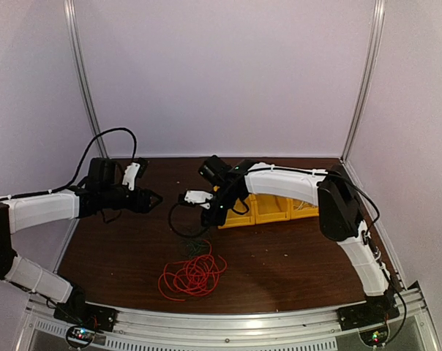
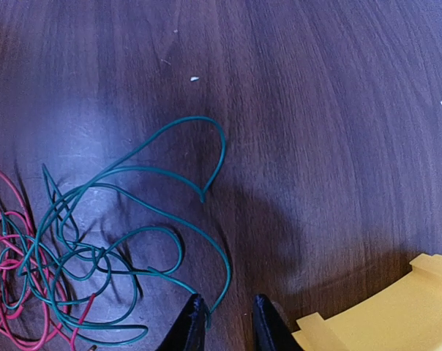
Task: Untangle the cables
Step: Pick up one of the twisted cables from the tangled cable pile, then untie one of the twisted cables from the tangled cable pile.
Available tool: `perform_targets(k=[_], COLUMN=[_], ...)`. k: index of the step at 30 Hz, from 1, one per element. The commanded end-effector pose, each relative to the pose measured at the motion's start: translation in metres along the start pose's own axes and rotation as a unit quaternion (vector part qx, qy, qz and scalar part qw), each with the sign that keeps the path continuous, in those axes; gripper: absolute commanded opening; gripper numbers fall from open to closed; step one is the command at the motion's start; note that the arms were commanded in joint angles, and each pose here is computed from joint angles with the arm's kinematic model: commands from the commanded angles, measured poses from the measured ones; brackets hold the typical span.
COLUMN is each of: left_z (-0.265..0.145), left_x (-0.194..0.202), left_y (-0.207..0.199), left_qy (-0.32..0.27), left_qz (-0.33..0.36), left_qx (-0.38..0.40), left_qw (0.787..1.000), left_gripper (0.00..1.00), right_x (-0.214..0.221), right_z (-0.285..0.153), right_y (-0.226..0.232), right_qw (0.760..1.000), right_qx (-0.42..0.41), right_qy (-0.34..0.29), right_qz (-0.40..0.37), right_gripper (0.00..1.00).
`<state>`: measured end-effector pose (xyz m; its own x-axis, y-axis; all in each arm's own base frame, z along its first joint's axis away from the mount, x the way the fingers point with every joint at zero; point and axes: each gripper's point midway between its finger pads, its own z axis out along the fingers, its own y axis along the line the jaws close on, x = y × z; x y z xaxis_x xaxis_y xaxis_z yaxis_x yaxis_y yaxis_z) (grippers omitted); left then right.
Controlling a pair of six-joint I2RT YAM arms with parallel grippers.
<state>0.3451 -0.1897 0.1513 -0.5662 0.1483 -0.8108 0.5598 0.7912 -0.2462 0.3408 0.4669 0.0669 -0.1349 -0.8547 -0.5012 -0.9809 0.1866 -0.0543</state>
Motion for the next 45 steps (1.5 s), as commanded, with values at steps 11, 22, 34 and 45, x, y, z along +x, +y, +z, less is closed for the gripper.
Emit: perform_targets(k=[11, 22, 34, 45], left_z=[-0.004, -0.013, -0.041, -0.019], left_x=[-0.022, -0.025, -0.050, -0.063], left_y=[-0.008, -0.020, -0.103, -0.161], left_qy=[-0.034, -0.080, -0.192, -0.249], left_qz=[0.016, 0.025, 0.113, 0.126], left_qx=[0.015, 0.041, 0.117, 0.217], left_qw=[0.999, 0.996, 0.968, 0.935], left_gripper=[0.69, 0.67, 0.68, 0.64], right_x=[0.011, -0.053, -0.117, -0.132], right_z=[0.012, -0.076, -0.203, -0.232], right_y=[0.013, 0.013, 0.035, 0.043], right_qw=[0.999, 0.997, 0.973, 0.962], right_qx=[-0.023, -0.007, -0.015, -0.024], right_qy=[0.027, -0.078, -0.228, -0.270], right_qz=[0.009, -0.004, -0.037, -0.041], right_gripper=[0.15, 0.00, 0.00, 0.00])
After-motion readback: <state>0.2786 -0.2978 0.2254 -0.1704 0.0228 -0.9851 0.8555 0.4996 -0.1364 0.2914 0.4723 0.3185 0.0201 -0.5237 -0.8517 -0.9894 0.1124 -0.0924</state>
